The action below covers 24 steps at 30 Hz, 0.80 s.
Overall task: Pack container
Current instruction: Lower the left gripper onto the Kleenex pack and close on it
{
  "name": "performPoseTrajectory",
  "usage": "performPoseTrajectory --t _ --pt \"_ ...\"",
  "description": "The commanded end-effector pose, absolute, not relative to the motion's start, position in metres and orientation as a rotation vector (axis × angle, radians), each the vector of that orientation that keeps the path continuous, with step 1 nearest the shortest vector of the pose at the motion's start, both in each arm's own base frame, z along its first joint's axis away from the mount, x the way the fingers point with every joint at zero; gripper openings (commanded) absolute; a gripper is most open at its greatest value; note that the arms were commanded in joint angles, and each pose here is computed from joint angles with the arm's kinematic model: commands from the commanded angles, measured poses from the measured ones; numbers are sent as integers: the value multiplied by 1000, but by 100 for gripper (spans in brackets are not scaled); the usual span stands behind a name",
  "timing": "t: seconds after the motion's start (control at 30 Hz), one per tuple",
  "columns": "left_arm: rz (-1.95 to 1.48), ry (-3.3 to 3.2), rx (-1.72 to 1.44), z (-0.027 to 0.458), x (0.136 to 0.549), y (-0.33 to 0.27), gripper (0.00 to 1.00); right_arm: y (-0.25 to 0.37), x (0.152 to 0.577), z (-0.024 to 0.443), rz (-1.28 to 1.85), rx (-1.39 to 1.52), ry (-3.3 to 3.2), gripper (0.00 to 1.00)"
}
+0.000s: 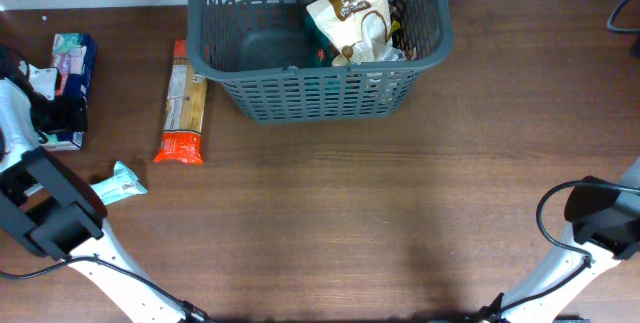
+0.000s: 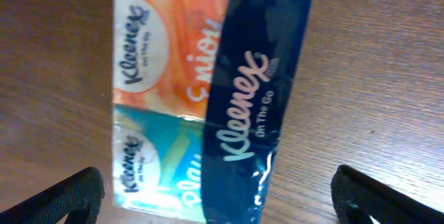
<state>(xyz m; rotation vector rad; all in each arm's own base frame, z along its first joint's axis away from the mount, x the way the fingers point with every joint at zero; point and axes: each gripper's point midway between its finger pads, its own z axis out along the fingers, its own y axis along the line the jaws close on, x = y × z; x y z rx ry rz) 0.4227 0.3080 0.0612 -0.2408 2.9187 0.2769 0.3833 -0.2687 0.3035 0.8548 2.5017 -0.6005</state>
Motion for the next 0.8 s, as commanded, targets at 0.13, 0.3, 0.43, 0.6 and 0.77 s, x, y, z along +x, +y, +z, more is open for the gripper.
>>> performPoseTrajectory --t 0.13,0.3,0.43,0.6,0.77 --pt "313 2934 -218 53 419 320 100 -271 382 301 -617 873 2501 99" --pt "282 2918 -227 52 419 323 100 -271 382 301 -617 873 2501 99" --pt "245 2940 -248 38 413 326 100 -271 382 301 -617 873 2501 99" --pt "207 2986 -254 16 408 323 100 -271 382 301 -617 873 2501 99" --pt "215 2976 -250 13 411 325 100 -271 382 301 -617 873 2501 99"
